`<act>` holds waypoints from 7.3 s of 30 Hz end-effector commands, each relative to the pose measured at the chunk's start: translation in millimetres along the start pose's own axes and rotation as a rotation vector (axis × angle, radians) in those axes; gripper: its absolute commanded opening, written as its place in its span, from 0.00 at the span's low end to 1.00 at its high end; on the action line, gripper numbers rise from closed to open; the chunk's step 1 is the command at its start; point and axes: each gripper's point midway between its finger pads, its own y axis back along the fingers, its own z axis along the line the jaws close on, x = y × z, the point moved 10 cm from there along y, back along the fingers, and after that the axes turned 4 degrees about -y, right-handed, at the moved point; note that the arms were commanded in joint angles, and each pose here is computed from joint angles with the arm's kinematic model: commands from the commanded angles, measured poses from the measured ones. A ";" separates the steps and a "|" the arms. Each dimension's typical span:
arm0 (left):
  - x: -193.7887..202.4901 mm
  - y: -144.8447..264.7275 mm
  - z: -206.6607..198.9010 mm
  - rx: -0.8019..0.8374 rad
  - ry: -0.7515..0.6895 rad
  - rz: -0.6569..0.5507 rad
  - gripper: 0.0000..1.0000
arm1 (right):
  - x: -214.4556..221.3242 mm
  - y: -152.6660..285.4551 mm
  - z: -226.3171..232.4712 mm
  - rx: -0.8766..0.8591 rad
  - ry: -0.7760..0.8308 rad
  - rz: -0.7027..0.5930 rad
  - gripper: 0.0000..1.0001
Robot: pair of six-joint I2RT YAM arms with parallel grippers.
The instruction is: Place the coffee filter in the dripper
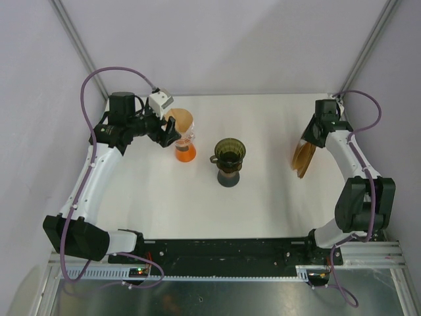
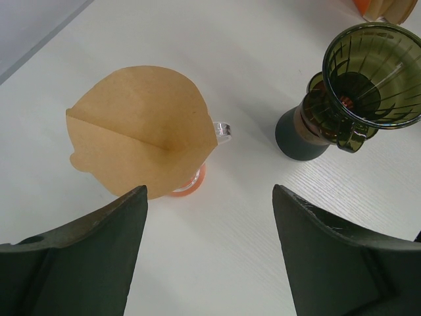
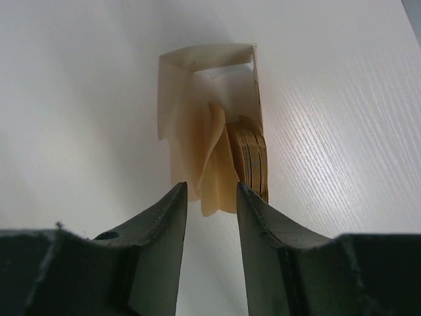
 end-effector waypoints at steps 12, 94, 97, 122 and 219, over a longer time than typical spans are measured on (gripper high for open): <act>-7.7 5.8 -3.4 0.002 -0.046 -0.040 0.81 | 2.0 -23.7 6.7 0.015 -0.034 -0.011 0.35; -201.8 -96.0 -203.0 -0.356 -0.764 -0.260 0.59 | -8.2 273.1 94.5 -1.188 -0.446 -0.326 0.00; -197.5 -101.6 -203.4 -0.368 -0.787 -0.249 0.52 | -6.7 272.9 95.6 -1.194 -0.442 -0.323 0.00; -160.4 -99.8 -145.7 -0.114 -0.275 -0.200 0.00 | 12.1 261.9 91.9 -1.108 -0.037 -0.496 0.39; -95.3 -1.4 -87.5 0.113 0.163 -0.134 0.88 | 64.0 234.2 156.1 -0.671 0.694 0.191 0.00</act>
